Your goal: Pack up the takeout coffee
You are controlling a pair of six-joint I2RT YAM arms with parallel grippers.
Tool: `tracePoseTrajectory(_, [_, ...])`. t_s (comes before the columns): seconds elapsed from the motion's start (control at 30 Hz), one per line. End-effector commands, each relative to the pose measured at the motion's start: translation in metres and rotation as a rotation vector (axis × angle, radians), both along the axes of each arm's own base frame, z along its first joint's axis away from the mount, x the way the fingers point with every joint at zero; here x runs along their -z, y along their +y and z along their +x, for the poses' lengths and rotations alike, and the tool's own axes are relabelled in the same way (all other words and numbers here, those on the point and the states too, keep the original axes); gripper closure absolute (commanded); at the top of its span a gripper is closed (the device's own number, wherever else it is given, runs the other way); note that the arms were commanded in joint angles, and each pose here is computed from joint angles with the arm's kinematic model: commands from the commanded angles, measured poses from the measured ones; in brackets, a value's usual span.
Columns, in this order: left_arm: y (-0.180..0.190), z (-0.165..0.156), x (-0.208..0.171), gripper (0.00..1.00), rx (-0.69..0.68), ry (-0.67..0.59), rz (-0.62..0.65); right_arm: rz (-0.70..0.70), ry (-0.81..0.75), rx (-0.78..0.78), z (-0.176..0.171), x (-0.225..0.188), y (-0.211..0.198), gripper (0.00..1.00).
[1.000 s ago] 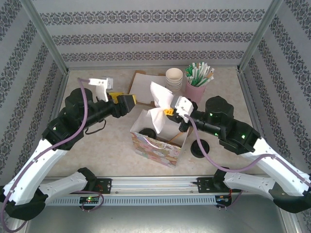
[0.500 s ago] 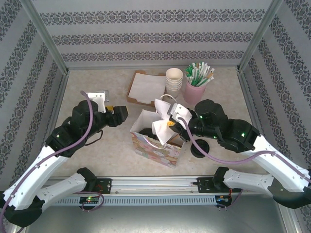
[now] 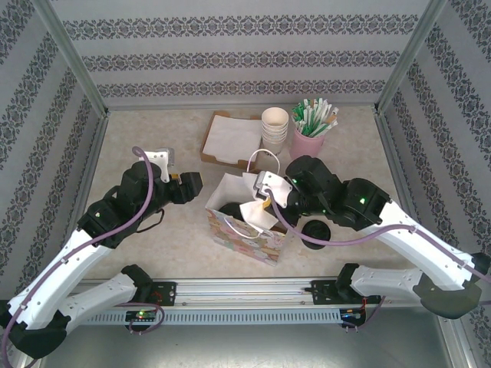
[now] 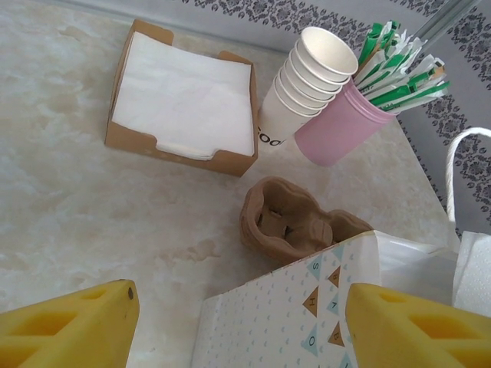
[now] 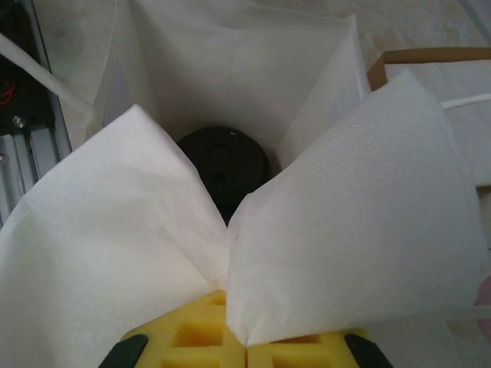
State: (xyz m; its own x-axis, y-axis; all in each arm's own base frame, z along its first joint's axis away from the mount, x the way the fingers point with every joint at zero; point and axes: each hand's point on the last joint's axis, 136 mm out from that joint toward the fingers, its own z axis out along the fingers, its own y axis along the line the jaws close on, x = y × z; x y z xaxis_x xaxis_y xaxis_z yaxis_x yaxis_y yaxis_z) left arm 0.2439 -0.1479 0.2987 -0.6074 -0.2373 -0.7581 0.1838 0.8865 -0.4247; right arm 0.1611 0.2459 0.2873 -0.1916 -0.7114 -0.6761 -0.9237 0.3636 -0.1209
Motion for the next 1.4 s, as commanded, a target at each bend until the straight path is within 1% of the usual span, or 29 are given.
tracePoseTrajectory(0.0, [0.002, -0.003, 0.007, 0.28, -0.011, 0.020, 0.004, -0.060, 0.011, -0.034, -0.004, 0.004, -0.002, 1.00])
tracePoseTrajectory(0.33, [0.001, -0.001, 0.012, 0.28, -0.011, 0.036, 0.021, -0.203, 0.066, -0.045, 0.004, 0.034, -0.002, 1.00])
tracePoseTrajectory(0.5, [0.004, -0.002, 0.014, 0.28, -0.024, 0.043, 0.031, -0.275, 0.096, -0.022, 0.013, 0.050, -0.007, 1.00])
tracePoseTrajectory(0.7, [0.003, -0.002, 0.018, 0.28, -0.023, 0.049, 0.030, -0.312, 0.134, 0.017, 0.022, 0.060, -0.011, 0.95])
tracePoseTrajectory(0.73, [0.003, -0.001, 0.018, 0.28, -0.020, 0.050, 0.031, -0.312, 0.140, 0.018, 0.022, 0.059, -0.011, 0.93])
tracePoseTrajectory(0.83, [0.004, -0.001, 0.018, 0.28, -0.025, 0.048, 0.038, -0.287, 0.139, 0.019, 0.021, 0.054, -0.009, 0.69])
tracePoseTrajectory(1.03, [0.008, -0.001, 0.016, 0.28, -0.035, 0.040, 0.054, -0.227, 0.103, 0.048, 0.021, 0.031, -0.011, 0.50])
tracePoseTrajectory(1.1, [0.009, -0.001, 0.015, 0.28, -0.036, 0.035, 0.058, -0.207, 0.099, 0.051, 0.018, 0.024, -0.013, 0.47])
tracePoseTrajectory(1.27, [0.010, 0.000, 0.011, 0.28, -0.037, 0.022, 0.064, -0.158, 0.048, 0.063, 0.015, 0.003, -0.021, 0.45])
tracePoseTrajectory(1.37, [0.012, 0.000, 0.007, 0.25, -0.039, 0.009, 0.075, -0.090, -0.022, 0.086, 0.018, -0.017, -0.023, 0.44])
